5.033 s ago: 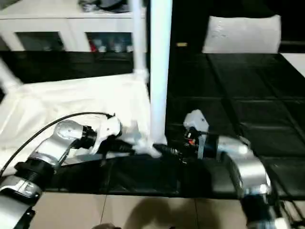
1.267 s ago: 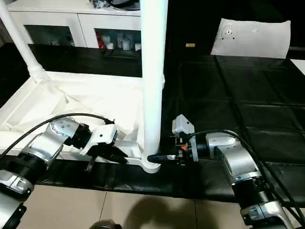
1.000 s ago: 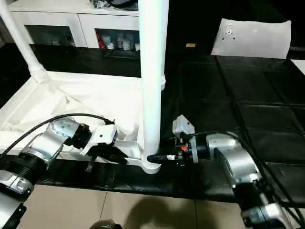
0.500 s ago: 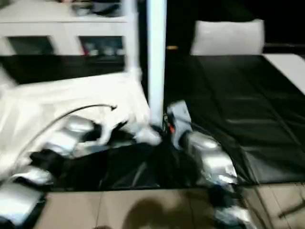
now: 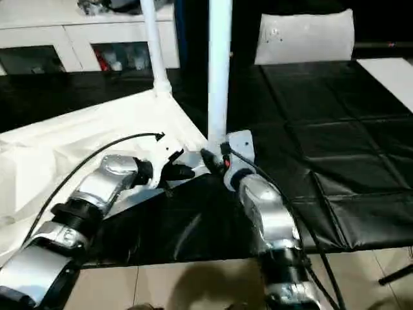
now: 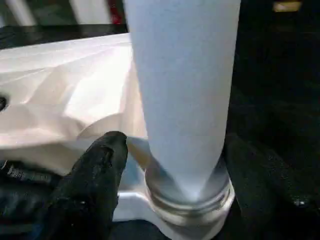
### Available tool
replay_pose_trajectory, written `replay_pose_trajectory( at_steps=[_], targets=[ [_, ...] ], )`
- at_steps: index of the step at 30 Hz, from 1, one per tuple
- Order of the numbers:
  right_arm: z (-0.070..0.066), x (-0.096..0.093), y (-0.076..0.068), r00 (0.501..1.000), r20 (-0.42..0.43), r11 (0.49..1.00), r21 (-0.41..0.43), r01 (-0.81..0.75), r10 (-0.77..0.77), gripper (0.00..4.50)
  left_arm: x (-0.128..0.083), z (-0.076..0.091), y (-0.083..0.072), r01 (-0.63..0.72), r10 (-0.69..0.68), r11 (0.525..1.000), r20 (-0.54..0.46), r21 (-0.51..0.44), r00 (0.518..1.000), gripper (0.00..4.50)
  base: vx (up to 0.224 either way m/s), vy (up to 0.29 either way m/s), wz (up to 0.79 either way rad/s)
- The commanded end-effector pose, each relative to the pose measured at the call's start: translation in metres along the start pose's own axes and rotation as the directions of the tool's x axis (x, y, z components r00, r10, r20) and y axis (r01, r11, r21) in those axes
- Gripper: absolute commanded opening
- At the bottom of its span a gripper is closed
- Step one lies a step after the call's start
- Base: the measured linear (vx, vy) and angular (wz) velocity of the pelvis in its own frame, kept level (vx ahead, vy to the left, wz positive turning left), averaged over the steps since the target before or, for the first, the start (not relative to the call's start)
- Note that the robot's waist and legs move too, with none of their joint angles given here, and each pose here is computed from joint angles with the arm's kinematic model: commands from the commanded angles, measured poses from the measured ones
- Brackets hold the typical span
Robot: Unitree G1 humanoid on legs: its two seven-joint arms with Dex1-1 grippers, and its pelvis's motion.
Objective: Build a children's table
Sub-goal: Rotate leg to tighten
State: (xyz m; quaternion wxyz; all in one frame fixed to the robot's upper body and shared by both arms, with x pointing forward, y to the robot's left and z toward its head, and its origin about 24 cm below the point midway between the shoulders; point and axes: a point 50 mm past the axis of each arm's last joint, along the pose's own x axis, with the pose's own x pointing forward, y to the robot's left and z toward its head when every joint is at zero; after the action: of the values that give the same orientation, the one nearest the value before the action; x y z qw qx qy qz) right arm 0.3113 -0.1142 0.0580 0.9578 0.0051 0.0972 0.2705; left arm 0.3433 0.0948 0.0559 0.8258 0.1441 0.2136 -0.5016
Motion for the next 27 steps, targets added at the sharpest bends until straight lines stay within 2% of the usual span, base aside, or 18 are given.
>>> replay_pose_trajectory(
  at_steps=[1,3,5,9,11,15,20,21,23,24,27],
  targets=[
    [0.006,-0.002,0.012,0.984,0.033,0.984,-0.039,-0.175,0.176,3.64,-0.005,0.002,-0.003,0.071,-0.072,0.995,0.008,0.076,0.997,0.00,0.000,0.000,0.00],
    [0.006,-0.008,0.005,0.973,0.020,0.971,-0.074,-0.227,0.229,3.93,-0.011,-0.004,-0.002,0.106,-0.104,0.989,-0.024,0.101,0.994,0.00,0.000,0.000,0.00],
    [0.007,-0.017,-0.003,0.953,-0.009,0.946,-0.114,-0.303,0.304,4.00,-0.018,-0.011,-0.003,0.170,-0.163,0.975,-0.057,0.140,0.985,0.00,0.000,0.000,0.00],
    [0.008,-0.023,-0.012,0.930,-0.042,0.919,-0.144,-0.367,0.364,4.41,-0.026,-0.017,-0.004,0.241,-0.228,0.956,-0.093,0.165,0.969,0.00,0.000,0.000,0.00],
    [0.009,-0.027,-0.017,0.903,-0.077,0.890,-0.155,-0.430,0.423,4.48,-0.032,-0.021,-0.007,0.317,-0.297,0.926,-0.125,0.203,0.947,0.00,0.000,0.000,0.00],
    [0.008,-0.031,-0.018,0.844,-0.136,0.831,-0.156,-0.535,0.518,4.48,-0.038,-0.027,-0.010,0.405,-0.370,0.881,-0.178,0.244,0.912,0.00,0.000,0.000,0.00],
    [0.007,-0.037,-0.013,0.729,-0.189,0.723,-0.112,-0.681,0.658,4.48,-0.043,-0.027,-0.017,0.514,-0.474,0.816,-0.201,0.266,0.857,0.00,0.000,0.000,0.00],
    [0.007,-0.038,-0.012,0.711,-0.195,0.707,-0.103,-0.700,0.676,4.21,-0.043,-0.027,-0.018,0.528,-0.486,0.805,-0.208,0.272,0.849,0.00,0.000,0.000,0.00],
    [0.006,-0.039,-0.011,0.677,-0.204,0.676,-0.082,-0.732,0.707,4.14,-0.044,-0.026,-0.019,0.549,-0.505,0.786,-0.218,0.283,0.835,0.00,0.000,0.000,0.00],
    [0.006,-0.039,-0.011,0.671,-0.207,0.671,-0.078,-0.737,0.712,4.14,-0.044,-0.026,-0.019,0.552,-0.508,0.784,-0.219,0.285,0.833,0.00,0.000,0.000,0.00],
    [0.006,-0.039,-0.011,0.650,-0.216,0.654,-0.063,-0.754,0.729,3.73,-0.045,-0.025,-0.019,0.559,-0.514,0.775,-0.222,0.293,0.829,0.00,0.000,0.000,0.00]
  ],
)
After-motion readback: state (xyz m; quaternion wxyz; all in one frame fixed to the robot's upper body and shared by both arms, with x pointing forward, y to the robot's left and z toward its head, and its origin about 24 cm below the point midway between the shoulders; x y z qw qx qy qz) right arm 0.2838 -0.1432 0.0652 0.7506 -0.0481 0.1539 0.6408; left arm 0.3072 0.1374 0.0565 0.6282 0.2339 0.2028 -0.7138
